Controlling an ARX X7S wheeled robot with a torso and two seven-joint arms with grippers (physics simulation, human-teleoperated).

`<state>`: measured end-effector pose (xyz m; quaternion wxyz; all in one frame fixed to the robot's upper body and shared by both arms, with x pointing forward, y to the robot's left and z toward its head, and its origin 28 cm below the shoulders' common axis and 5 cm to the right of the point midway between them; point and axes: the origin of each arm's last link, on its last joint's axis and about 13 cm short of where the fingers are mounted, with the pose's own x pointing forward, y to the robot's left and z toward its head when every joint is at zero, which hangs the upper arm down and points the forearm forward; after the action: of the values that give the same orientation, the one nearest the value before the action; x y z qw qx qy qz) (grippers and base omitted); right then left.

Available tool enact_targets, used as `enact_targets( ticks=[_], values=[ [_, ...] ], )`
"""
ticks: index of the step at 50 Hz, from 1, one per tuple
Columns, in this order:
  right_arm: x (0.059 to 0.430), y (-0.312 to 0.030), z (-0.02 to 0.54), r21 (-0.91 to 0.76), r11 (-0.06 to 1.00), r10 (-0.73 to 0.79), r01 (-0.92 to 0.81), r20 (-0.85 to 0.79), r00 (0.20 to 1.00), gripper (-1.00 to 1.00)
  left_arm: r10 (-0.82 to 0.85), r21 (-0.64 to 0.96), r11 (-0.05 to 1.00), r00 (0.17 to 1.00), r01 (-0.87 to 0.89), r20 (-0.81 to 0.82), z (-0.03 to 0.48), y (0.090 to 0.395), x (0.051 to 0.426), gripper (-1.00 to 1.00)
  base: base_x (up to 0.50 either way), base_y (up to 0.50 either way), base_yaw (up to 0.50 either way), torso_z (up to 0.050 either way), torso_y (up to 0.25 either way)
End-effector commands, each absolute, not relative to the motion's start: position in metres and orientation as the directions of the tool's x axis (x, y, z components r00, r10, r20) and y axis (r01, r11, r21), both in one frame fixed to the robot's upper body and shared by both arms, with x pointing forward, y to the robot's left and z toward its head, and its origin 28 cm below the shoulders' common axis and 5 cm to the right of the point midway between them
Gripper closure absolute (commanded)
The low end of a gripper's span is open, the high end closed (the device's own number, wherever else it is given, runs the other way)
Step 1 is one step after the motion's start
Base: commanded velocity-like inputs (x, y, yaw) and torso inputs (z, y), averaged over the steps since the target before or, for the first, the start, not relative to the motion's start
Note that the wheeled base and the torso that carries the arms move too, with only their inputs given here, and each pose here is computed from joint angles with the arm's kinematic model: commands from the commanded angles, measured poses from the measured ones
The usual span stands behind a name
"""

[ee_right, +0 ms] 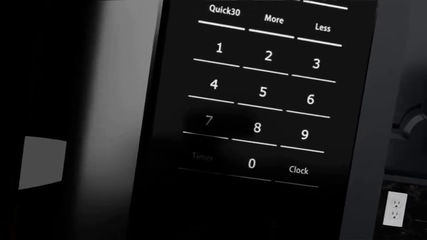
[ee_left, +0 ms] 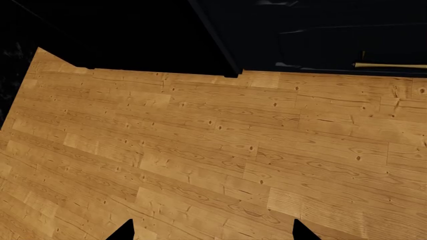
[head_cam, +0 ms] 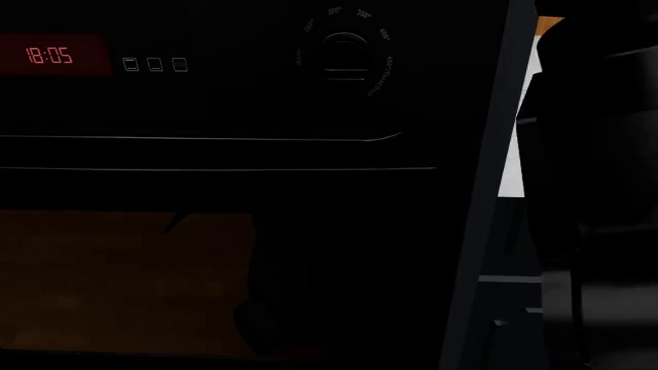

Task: Press the stop button on the microwave

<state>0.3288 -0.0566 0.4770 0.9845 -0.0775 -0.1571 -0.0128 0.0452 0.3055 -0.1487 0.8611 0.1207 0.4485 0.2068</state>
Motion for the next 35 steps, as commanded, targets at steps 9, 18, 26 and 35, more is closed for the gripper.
enact_targets(
  ticks=[9,18,26,35],
  values=[
    [0.349,-0.053,0.472,-0.155,0.987,-0.003,0.051,0.294,0.956,1.0,0.465,0.393,0.885,0.512,-0.248,-0.722,-0.149,0.305,0.045,-1.0,0.0,0.0,0.0,0.0,0.0],
    [0.362,-0.054,0.466,-0.153,0.987,-0.01,0.054,0.277,0.961,1.0,0.465,0.393,0.885,0.512,-0.248,-0.722,-0.149,0.305,0.045,-1.0,0.02,0.0,0.01,0.002,0.0],
    [0.37,-0.057,0.461,-0.148,0.987,-0.017,0.059,0.266,0.964,1.0,0.465,0.393,0.885,0.512,-0.248,-0.722,-0.149,0.305,0.045,-1.0,0.02,0.0,0.01,0.005,0.0],
    [0.367,-0.062,0.462,-0.151,0.986,-0.024,0.067,0.269,0.963,1.0,0.465,0.393,0.885,0.512,-0.248,-0.722,-0.149,0.305,0.045,-1.0,0.02,0.0,0.01,0.005,0.0]
  ],
)
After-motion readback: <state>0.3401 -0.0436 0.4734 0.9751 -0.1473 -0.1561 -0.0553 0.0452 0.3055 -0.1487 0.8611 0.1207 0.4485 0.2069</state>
